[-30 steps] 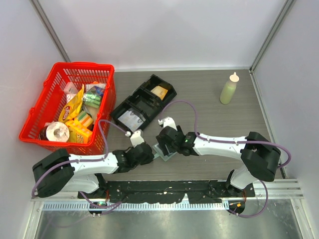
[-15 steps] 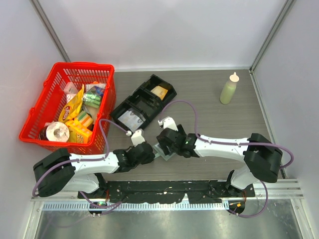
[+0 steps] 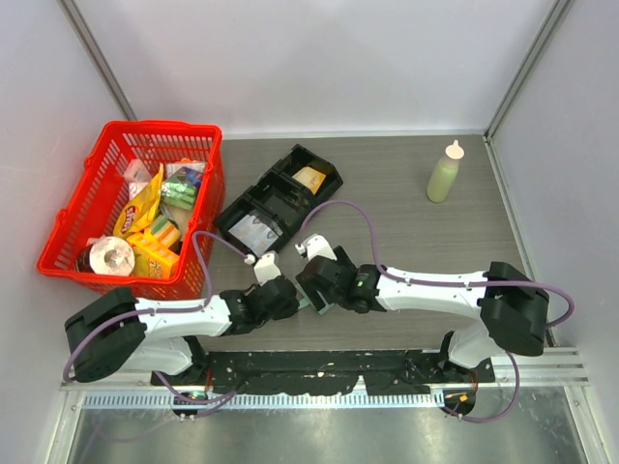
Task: Take the credit cards out of the card holder
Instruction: Remove the credit card from the card holder.
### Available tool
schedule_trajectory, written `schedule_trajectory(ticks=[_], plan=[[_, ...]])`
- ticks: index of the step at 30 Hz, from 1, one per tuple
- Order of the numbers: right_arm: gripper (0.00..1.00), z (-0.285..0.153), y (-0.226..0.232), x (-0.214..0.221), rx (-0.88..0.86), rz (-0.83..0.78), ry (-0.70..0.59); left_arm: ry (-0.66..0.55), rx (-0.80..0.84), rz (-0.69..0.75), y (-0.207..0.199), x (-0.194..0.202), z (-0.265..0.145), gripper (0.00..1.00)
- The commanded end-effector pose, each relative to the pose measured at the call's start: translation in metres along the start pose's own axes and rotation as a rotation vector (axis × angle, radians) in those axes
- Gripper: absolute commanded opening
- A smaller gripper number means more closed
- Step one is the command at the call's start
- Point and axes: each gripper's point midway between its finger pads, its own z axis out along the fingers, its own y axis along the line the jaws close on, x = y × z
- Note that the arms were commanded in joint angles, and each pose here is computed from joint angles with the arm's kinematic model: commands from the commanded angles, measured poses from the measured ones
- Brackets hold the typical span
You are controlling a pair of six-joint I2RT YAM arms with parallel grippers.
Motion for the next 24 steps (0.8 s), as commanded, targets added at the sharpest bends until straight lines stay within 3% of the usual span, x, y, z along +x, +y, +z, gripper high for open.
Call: schedule_trajectory(ticks=[1,5,9,14,19,21,24], plan=[[0.83,-0.004,0.015,-0.016,-0.084,0.026,-0.043,-0.015,-0.028,0.010,0.003,-0.008,-0.002,0.00],[0.76,-0.001,-0.002,-0.016,-0.104,0.095,-0.033,-0.003,-0.109,0.013,0.025,-0.017,-0.003,0.00],[0.62,0.006,-0.016,-0.012,-0.179,0.183,-0.023,-0.015,-0.154,0.047,0.035,-0.031,-0.007,0.03],[0.49,0.015,-0.030,-0.011,-0.243,0.281,-0.026,-0.085,-0.151,0.077,0.019,-0.058,-0.017,0.26],[0.33,0.020,-0.036,-0.010,-0.299,0.339,-0.025,-0.100,-0.102,0.094,-0.014,-0.079,-0.029,0.56],[0.28,0.023,-0.039,-0.010,-0.308,0.364,-0.029,-0.105,-0.053,0.086,-0.034,-0.086,-0.035,0.63],[0.21,0.032,-0.045,-0.011,-0.315,0.425,-0.037,-0.099,0.030,0.082,-0.070,-0.090,-0.038,0.65]])
